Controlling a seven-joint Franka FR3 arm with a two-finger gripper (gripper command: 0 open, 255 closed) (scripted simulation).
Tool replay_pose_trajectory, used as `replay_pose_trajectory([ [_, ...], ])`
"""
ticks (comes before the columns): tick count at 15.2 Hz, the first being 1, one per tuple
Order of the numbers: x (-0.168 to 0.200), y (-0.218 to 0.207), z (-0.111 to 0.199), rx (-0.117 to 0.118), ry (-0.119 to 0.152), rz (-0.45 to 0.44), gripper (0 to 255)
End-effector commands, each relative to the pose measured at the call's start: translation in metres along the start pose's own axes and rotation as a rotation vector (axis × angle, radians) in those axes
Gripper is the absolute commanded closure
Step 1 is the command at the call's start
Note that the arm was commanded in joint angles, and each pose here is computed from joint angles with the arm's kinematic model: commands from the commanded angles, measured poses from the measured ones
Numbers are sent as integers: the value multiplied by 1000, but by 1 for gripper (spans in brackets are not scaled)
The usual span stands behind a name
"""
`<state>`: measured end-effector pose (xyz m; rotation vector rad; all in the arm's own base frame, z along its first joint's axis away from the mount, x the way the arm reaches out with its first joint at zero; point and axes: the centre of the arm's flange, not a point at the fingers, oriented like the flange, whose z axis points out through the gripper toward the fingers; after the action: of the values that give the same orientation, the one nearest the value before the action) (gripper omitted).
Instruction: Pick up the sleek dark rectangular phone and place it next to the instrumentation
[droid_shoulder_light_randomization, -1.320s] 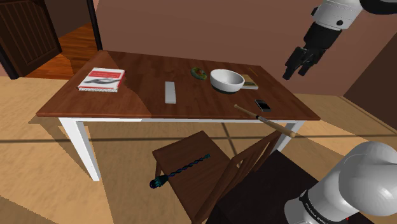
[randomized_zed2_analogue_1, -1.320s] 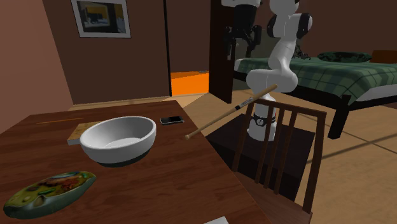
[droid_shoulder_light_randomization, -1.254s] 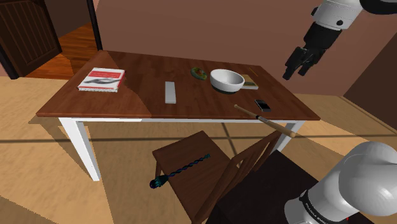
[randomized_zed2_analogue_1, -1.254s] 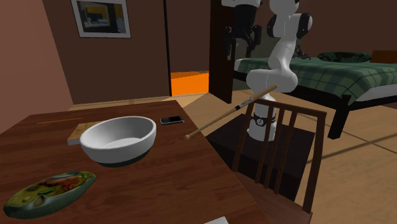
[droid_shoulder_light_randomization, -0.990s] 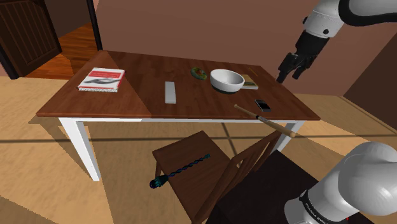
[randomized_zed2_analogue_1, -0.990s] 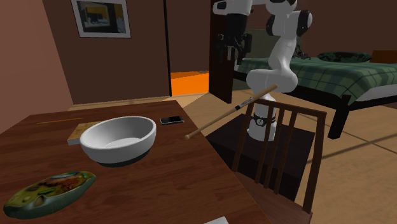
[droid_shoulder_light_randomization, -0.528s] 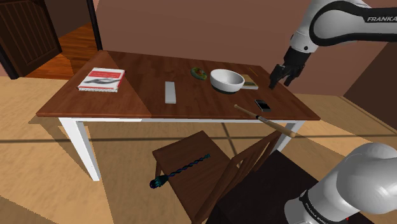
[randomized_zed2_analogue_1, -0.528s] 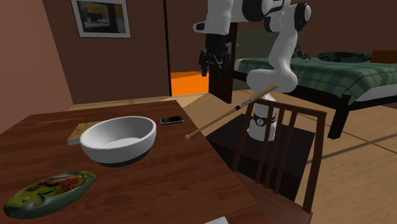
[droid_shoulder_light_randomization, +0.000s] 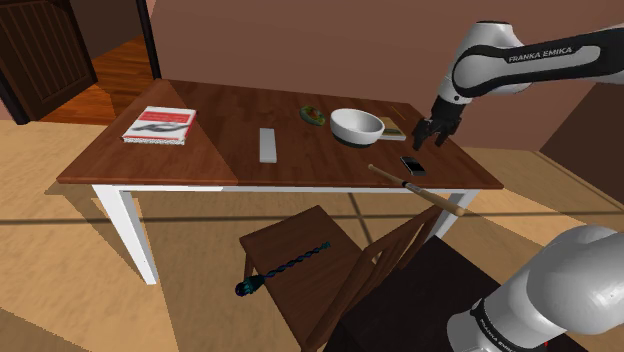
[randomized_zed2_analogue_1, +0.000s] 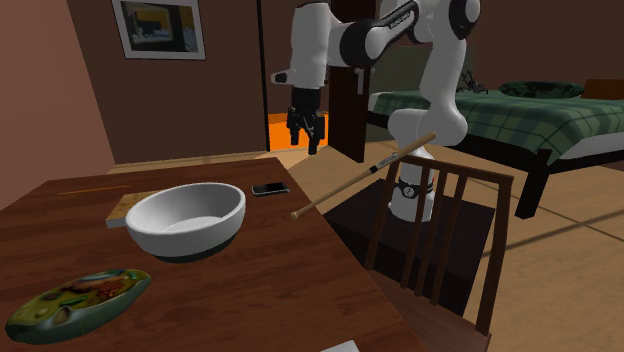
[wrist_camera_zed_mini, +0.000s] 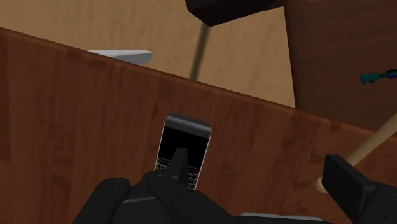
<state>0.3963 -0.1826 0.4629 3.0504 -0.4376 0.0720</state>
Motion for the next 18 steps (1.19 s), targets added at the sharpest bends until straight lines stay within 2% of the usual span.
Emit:
replay_pose_trajectory([
  [1, 13, 11, 19, -3, -5, 17, 0],
  [9, 61, 66, 98, -9, -32, 86, 0],
  [18, 60, 67, 139, -9, -32, 87, 0],
])
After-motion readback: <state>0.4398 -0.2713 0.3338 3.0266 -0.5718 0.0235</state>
